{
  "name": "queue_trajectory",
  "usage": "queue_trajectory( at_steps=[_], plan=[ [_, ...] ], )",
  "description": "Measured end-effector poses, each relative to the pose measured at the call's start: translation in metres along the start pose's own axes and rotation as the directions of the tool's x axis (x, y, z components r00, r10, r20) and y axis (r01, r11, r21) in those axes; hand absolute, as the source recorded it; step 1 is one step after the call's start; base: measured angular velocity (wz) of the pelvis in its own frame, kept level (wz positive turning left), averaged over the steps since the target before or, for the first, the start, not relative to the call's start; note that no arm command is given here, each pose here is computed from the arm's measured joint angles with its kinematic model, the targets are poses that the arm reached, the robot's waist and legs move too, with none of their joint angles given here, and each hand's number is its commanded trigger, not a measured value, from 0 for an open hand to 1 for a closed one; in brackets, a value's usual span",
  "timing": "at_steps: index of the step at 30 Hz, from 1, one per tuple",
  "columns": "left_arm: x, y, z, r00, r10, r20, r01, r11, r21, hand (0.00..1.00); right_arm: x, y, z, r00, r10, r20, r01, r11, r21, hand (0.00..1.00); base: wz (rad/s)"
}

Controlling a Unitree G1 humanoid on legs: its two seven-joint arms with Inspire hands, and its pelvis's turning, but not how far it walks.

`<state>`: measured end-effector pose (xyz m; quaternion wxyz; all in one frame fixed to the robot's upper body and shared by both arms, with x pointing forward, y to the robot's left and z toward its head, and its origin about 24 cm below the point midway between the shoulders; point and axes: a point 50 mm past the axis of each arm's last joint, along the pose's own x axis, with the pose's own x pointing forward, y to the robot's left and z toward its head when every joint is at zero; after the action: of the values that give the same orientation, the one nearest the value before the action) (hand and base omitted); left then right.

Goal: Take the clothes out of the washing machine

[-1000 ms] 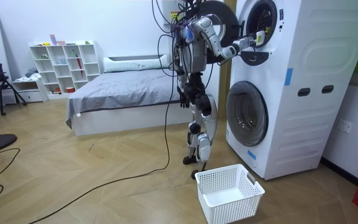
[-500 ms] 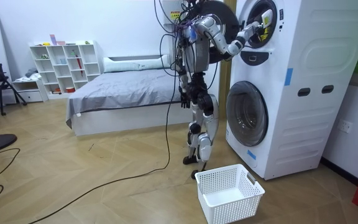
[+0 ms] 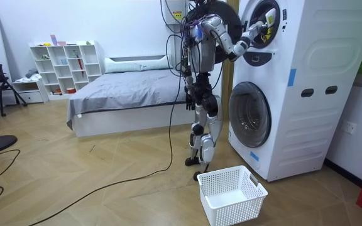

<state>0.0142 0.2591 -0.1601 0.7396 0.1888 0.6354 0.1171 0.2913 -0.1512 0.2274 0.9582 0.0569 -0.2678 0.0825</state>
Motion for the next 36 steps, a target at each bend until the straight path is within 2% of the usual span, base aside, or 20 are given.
queue_trajectory(
  at_steps=[4,9,11,21,27,29,36],
  plan=[
    [0.0,0.0,0.0,1.0,0.0,-0.003,0.0,1.0,-0.005,0.0,0.0,0.0,-0.001,1.0,0.002,-0.001,-0.002,1.0,-0.014,0.0,-0.01],
    [0.0,0.002,0.004,1.0,0.006,-0.006,-0.006,1.0,-0.006,0.0,-0.001,-0.007,-0.008,1.0,0.011,-0.016,-0.014,0.983,-0.185,0.0,0.0],
    [0.001,0.004,0.004,1.0,0.008,-0.016,-0.008,1.0,-0.004,0.0,0.0,-0.013,-0.016,0.999,0.009,-0.051,-0.022,0.966,-0.256,0.0,0.02],
    [0.002,0.006,0.012,1.0,0.013,-0.003,-0.013,1.0,0.011,0.0,0.016,-0.043,-0.042,0.976,-0.003,-0.216,-0.084,0.916,-0.391,0.0,0.05],
    [0.002,0.007,0.014,1.0,-0.004,-0.007,0.004,1.0,0.011,0.0,0.027,-0.048,-0.051,0.961,0.002,-0.278,-0.145,0.857,-0.494,0.0,0.09],
    [0.003,0.009,0.014,1.0,0.0,-0.009,0.0,1.0,0.013,0.0,0.026,-0.046,-0.054,0.952,0.023,-0.304,-0.196,0.81,-0.553,0.0,-0.06],
    [0.004,0.015,0.023,1.0,0.011,0.014,-0.012,1.0,0.028,0.0,0.035,-0.039,-0.056,0.927,0.084,-0.365,-0.3,0.75,-0.59,0.0,-0.03]
  ],
)
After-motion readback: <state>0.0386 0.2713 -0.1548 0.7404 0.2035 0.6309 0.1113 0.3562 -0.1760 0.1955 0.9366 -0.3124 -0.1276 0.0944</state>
